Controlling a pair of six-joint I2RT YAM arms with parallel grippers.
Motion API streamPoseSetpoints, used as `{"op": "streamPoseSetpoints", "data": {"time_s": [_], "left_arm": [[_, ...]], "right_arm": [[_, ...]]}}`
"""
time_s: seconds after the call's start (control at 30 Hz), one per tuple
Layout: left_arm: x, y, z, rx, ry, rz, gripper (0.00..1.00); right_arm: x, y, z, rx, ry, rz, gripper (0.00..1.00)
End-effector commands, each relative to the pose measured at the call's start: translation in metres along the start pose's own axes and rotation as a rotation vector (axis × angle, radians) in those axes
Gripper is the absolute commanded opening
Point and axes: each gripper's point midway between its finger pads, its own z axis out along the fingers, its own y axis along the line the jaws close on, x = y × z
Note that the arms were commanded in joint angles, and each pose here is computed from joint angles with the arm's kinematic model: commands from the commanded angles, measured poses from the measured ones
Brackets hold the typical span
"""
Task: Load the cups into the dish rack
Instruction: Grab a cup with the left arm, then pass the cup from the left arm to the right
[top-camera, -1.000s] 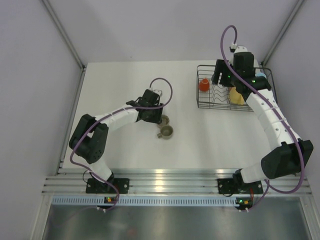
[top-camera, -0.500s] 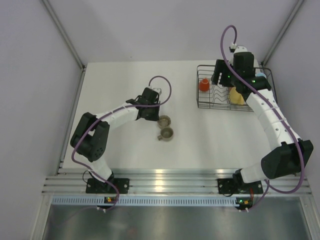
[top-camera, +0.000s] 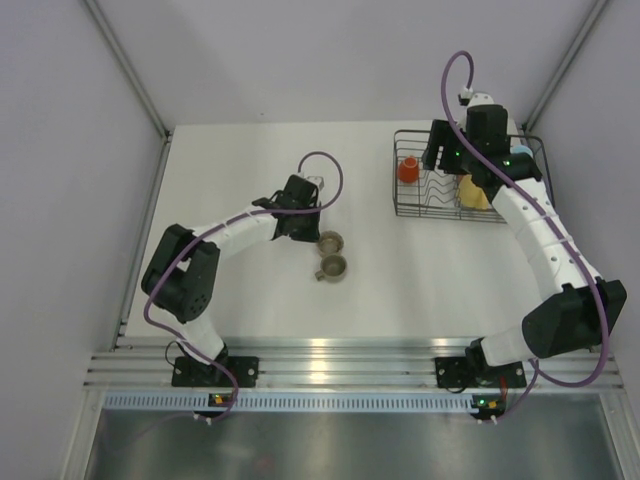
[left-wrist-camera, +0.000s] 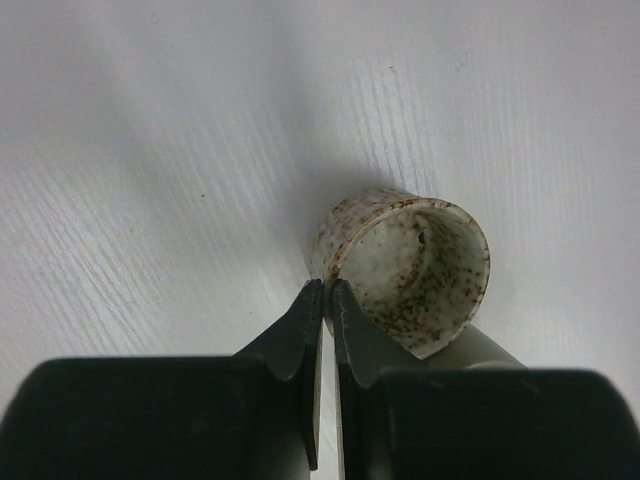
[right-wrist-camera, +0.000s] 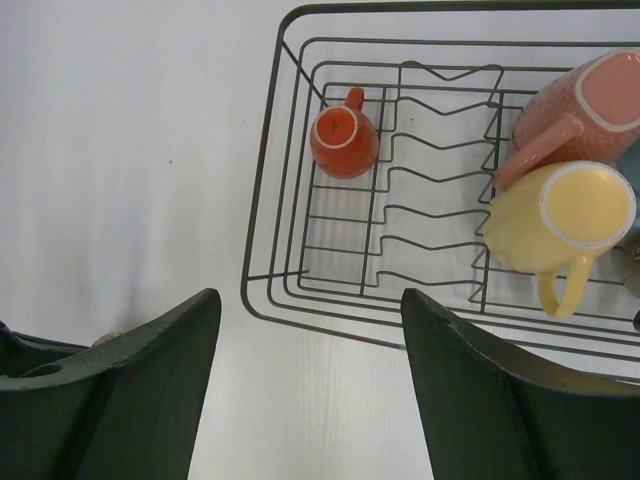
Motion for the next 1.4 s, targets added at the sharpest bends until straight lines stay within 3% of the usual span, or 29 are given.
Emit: {"op": "streamPoseSetpoints", "data": {"time_s": [0.0, 0.4, 0.6, 0.63, 0.7, 0.83, 1.37], "left_arm": [[-0.048, -0.019, -0.03, 0.064, -0.147, -0.016, 0.0], [-0.098, -0.027, -0.082, 0.208, -0.29, -0.132, 0.0], [-0.122, -0.058, -0.11, 0.523, -0.333, -0.215, 0.0], [-0.121, -0.058, -0.109, 0.562, -0.3, -0.288, 0.0], [-0.134, -0.075, -0.127, 0.724, -0.316, -0.286, 0.0], [-0.141, -0.101, -0.151, 0.925, -0.228, -0.414, 0.0], [-0.159, -0.131, -0.198, 1.216, -0.034, -0.722, 0.0]], "right_arm": [[-0.009, 0.009, -0.009, -0.03, -0.045, 0.002, 0.73], [-0.006, 0.015, -0.008, -0.061, -0.048, 0.014, 0.73], [-0.011, 0.044, -0.015, -0.247, -0.104, 0.038, 0.73], [-0.015, 0.049, -0.022, -0.286, -0.129, 0.039, 0.73], [-0.018, 0.07, -0.03, -0.422, -0.161, 0.024, 0.75], [-0.028, 0.097, -0.057, -0.6, -0.224, -0.009, 0.76], [-0.054, 0.148, -0.128, -0.97, -0.339, -0.081, 0.77]]}}
